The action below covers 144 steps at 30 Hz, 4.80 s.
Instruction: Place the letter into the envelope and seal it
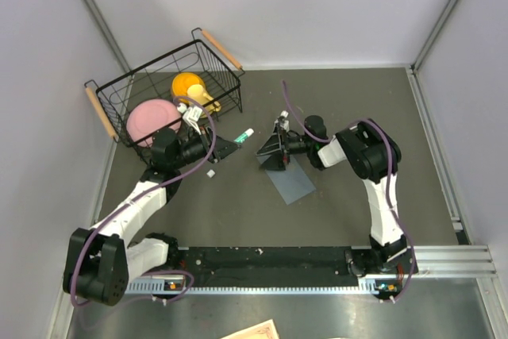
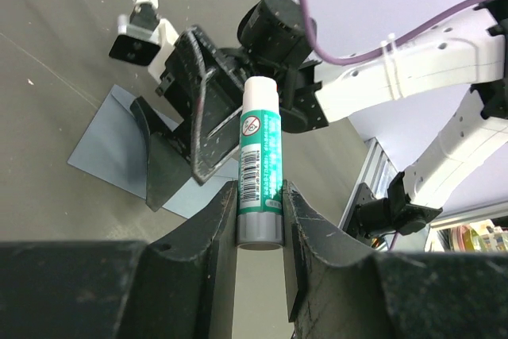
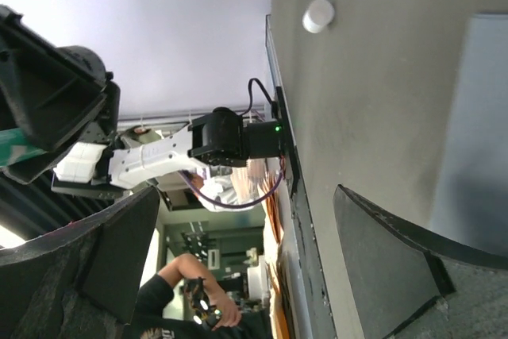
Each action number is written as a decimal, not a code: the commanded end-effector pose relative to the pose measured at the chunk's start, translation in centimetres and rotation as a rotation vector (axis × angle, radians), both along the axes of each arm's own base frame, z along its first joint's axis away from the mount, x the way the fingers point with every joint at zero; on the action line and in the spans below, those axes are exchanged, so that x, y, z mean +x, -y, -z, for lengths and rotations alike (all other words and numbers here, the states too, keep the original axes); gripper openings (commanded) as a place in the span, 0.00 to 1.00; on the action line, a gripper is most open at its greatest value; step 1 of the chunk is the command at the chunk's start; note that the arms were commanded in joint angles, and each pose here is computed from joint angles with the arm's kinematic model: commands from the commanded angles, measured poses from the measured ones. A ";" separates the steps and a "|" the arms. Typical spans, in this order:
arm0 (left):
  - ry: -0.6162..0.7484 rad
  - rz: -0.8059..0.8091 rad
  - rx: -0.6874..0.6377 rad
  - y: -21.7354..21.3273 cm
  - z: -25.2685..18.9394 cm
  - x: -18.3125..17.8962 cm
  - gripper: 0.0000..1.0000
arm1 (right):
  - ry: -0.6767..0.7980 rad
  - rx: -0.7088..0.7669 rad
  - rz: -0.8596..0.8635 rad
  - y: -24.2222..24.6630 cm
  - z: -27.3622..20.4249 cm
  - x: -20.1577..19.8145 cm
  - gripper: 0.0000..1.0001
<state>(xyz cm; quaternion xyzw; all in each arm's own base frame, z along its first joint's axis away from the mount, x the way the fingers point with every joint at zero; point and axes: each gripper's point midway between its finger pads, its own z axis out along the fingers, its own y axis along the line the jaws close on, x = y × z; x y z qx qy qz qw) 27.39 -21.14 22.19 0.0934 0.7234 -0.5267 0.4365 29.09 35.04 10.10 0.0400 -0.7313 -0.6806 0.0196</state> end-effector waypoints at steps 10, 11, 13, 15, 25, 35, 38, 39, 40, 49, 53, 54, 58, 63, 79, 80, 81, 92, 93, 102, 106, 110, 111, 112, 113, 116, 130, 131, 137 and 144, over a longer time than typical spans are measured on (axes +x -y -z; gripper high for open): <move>0.084 -0.001 -0.001 -0.2 -1.8 0.1 0.00 | 0.057 0.076 -0.005 0.1 1.6 -0.6 0.90; 0.086 0.005 -0.002 -0.1 -1.9 0.0 0.00 | 0.047 0.098 -0.015 -0.1 0.4 -0.7 0.90; 0.086 0.008 -0.002 -0.1 -1.9 0.1 0.00 | 0.096 0.141 -0.035 -0.5 -1.9 -1.0 0.90; 0.084 0.019 -0.007 0.0 -2.0 -0.1 0.00 | 0.157 0.168 -0.042 -0.5 -4.8 -1.2 0.90; 0.082 0.026 -0.022 0.2 -2.2 0.2 0.00 | 0.156 0.083 0.035 1.6 -2.9 -0.1 0.91; 0.075 0.026 -0.019 0.2 -2.0 0.1 0.00 | 0.101 0.010 0.074 2.3 2.5 1.0 0.90; 0.073 0.024 -0.016 0.2 -1.9 0.2 0.00 | 0.076 -0.005 0.078 2.3 3.8 0.7 0.90; 0.072 0.027 -0.016 0.2 -1.8 0.2 0.00 | 0.074 -0.004 0.077 2.4 4.1 0.7 0.90; 0.069 0.029 -0.015 0.2 -1.7 0.2 0.00 | 0.070 -0.006 0.075 2.4 4.6 0.6 0.90; 0.076 0.023 -0.004 0.1 -1.9 0.2 0.00 | -0.050 0.008 0.087 3.2 7.5 0.4 0.87; 0.071 0.025 -0.004 0.1 -1.9 0.0 0.00 | -0.093 0.013 0.098 3.2 7.9 0.7 0.87; 0.068 0.025 -0.003 0.1 -1.8 -0.1 0.00 | -0.086 0.012 0.099 3.2 7.9 0.7 0.87; 0.069 0.022 0.002 0.0 -1.8 -0.1 0.00 | -0.019 0.026 0.099 2.9 5.8 1.0 0.88; 0.077 0.052 -0.015 0.4 -2.1 -0.3 0.00 | 0.121 0.103 0.041 1.7 0.2 0.6 0.89; 0.099 0.069 -0.027 0.4 -2.6 -0.7 0.00 | 0.141 -0.032 0.050 3.2 1.9 -1.4 0.89; 0.096 0.070 -0.026 0.5 -2.5 -0.7 0.00 | 0.149 -0.038 0.049 3.3 2.4 -1.4 0.89; 0.098 0.070 -0.028 0.5 -2.6 -0.7 0.00 | 0.146 -0.040 0.048 3.4 2.7 -1.4 0.89; 0.189 0.168 -0.001 0.9 -3.3 -2.2 0.00 | 0.264 0.040 0.014 3.3 -1.5 -1.4 0.88; 0.244 0.188 0.020 0.8 -3.6 -2.6 0.00 | 0.286 0.048 -0.004 3.5 -2.4 -1.8 0.88; 0.778 0.410 0.381 -0.6 -3.7 -6.4 0.00 | 0.940 -0.343 -0.128 10.8 -7.9 -3.9 0.90; 0.968 0.479 0.502 -0.6 -3.6 -7.3 0.00 | 1.224 -0.424 -0.147 12.8 -11.8 -4.6 0.93; 1.261 0.543 0.658 0.1 -3.9 -8.1 0.00 | 1.335 -0.367 -0.214 11.9 -16.6 -6.2 0.94; 1.403 0.545 0.729 0.3 -4.2 -8.0 0.00 | 1.272 -0.346 -0.252 11.5 -16.3 -7.2 0.94; 1.462 0.565 0.788 0.8 -3.5 -8.3 0.00 | 1.228 -0.313 -0.279 10.6 -16.6 -8.3 0.94; 1.531 0.566 0.822 1.0 -3.6 -8.3 0.00 | 1.200 -0.288 -0.292 9.9 -17.2 -8.7 0.94; 1.712 0.571 0.870 1.7 -4.4 -8.9 0.00 | 1.033 -0.204 -0.370 7.8 -16.7 -11.2 0.93; 1.997 0.654 0.890 3.7 -4.5 -10.9 0.00 | 0.833 -0.005 -0.525 2.5 -18.2 -14.8 0.91; 1.993 0.659 0.886 3.8 -4.5 -11.0 0.00 | 0.827 -0.013 -0.530 2.2 -17.7 -14.6 0.90; 1.997 0.663 0.869 4.3 -5.1 -11.0 0.00 | 0.812 0.015 -0.565 0.6 -17.6 -14.8 0.81; 1.973 0.674 0.883 4.4 -4.6 -10.7 0.00 | 0.795 0.022 -0.594 0.0 -17.2 -15.7 0.58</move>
